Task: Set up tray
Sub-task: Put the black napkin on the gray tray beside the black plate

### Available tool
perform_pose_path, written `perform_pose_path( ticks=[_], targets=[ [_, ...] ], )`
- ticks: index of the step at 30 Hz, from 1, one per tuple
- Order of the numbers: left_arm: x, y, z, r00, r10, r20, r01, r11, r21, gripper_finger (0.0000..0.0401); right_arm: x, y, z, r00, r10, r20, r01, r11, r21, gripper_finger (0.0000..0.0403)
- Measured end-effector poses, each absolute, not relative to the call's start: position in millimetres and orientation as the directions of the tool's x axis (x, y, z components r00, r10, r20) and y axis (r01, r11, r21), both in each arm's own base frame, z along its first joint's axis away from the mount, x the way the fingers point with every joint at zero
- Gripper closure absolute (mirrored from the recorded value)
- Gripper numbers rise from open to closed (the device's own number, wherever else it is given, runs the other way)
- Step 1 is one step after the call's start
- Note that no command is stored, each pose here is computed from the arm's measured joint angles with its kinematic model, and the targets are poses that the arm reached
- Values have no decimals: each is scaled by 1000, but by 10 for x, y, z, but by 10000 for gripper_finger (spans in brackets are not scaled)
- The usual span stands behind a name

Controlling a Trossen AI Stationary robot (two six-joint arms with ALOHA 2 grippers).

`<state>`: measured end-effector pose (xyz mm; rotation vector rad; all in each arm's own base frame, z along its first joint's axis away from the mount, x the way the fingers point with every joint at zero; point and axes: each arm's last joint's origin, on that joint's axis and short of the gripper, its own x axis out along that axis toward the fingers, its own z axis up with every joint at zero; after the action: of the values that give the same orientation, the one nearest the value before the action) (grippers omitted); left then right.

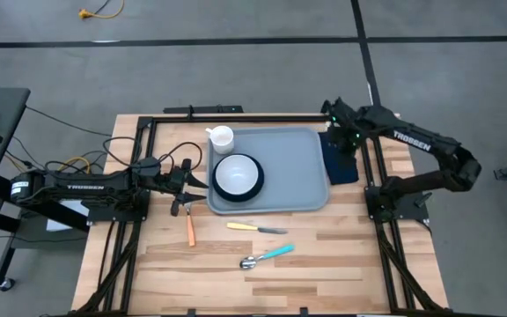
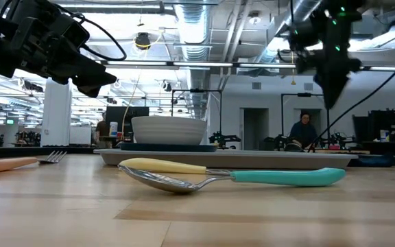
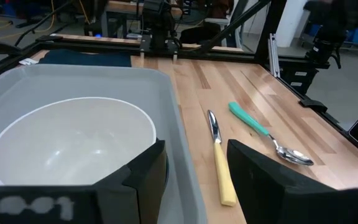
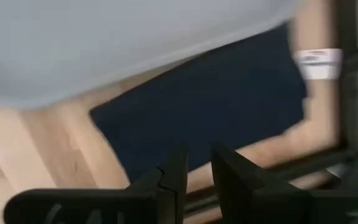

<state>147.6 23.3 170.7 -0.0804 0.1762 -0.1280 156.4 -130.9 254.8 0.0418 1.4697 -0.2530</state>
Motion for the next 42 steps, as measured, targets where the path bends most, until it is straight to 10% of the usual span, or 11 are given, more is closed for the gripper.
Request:
perform_pose_path(
  ticks=[16, 42],
  targets=[
    [1476, 230, 1707, 976, -140, -169, 134, 990, -48, 242, 1487, -1160, 1883, 6, 28, -1000, 142, 989, 29, 339],
    [1473, 228, 1686, 971, -143, -190, 135, 989, -55, 242, 1564, -1151, 1873, 19, -48, -999, 182, 982, -44, 338]
  ],
)
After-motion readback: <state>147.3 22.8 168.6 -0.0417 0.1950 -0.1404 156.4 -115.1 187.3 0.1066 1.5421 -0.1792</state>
